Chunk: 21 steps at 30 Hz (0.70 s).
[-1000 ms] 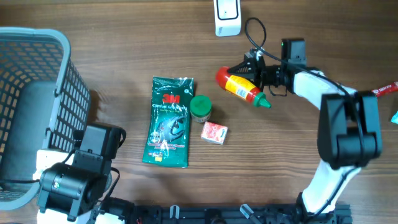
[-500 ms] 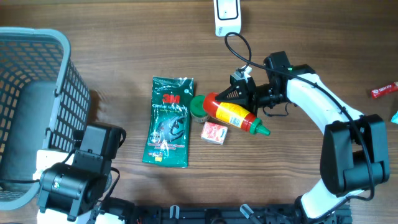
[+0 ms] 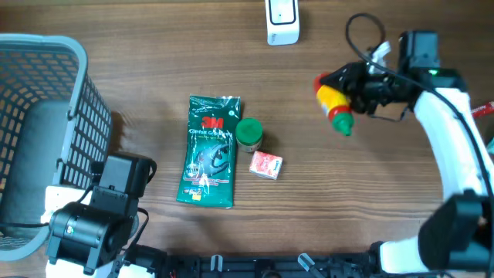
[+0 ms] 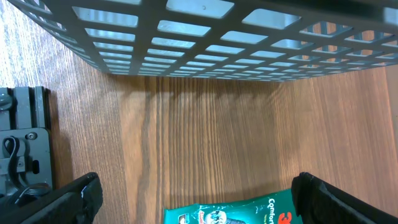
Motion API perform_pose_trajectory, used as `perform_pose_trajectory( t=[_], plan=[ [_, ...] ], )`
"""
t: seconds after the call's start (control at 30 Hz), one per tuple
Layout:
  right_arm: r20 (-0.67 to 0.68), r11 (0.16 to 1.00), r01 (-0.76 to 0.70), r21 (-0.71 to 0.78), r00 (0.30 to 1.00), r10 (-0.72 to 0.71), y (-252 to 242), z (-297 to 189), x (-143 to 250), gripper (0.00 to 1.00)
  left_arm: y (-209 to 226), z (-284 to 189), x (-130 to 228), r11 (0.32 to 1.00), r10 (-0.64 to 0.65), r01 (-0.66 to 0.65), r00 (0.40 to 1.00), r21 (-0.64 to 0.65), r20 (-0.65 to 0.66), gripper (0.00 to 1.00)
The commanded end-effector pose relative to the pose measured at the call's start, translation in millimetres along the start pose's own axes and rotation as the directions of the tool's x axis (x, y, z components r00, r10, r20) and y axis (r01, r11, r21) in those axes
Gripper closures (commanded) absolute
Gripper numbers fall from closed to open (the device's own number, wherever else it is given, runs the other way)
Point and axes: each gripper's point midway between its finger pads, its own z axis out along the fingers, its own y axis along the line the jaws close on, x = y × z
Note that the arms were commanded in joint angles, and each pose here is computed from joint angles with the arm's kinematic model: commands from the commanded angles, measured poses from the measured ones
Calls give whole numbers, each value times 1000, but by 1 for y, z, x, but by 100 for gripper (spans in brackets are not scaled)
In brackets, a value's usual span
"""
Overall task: Scan the item barcode
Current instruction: 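Carry the sauce bottle to the scanner and hold it there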
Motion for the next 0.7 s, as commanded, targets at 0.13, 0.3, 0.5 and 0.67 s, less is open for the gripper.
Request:
perform_pose_trajectory(
  t=[0.13, 0.3, 0.5, 0.67],
  plan=[
    [362, 962, -18, 273, 928, -85, -6, -24, -60, 63, 0, 0, -2, 1000, -3, 3, 1000, 0, 7, 0],
    [420, 934, 25, 355, 889, -183, 12, 6, -104, 64, 0, 0, -2, 1000, -4, 4, 1000, 0, 7, 0],
    [417, 894, 110, 435, 855, -308, 34, 83, -174, 64, 0, 0, -2, 1000, -4, 4, 1000, 0, 7, 0],
    [552, 876, 146, 460, 725, -411, 59, 149, -217, 66, 0, 0, -2, 1000, -4, 4, 1000, 0, 7, 0]
  ],
)
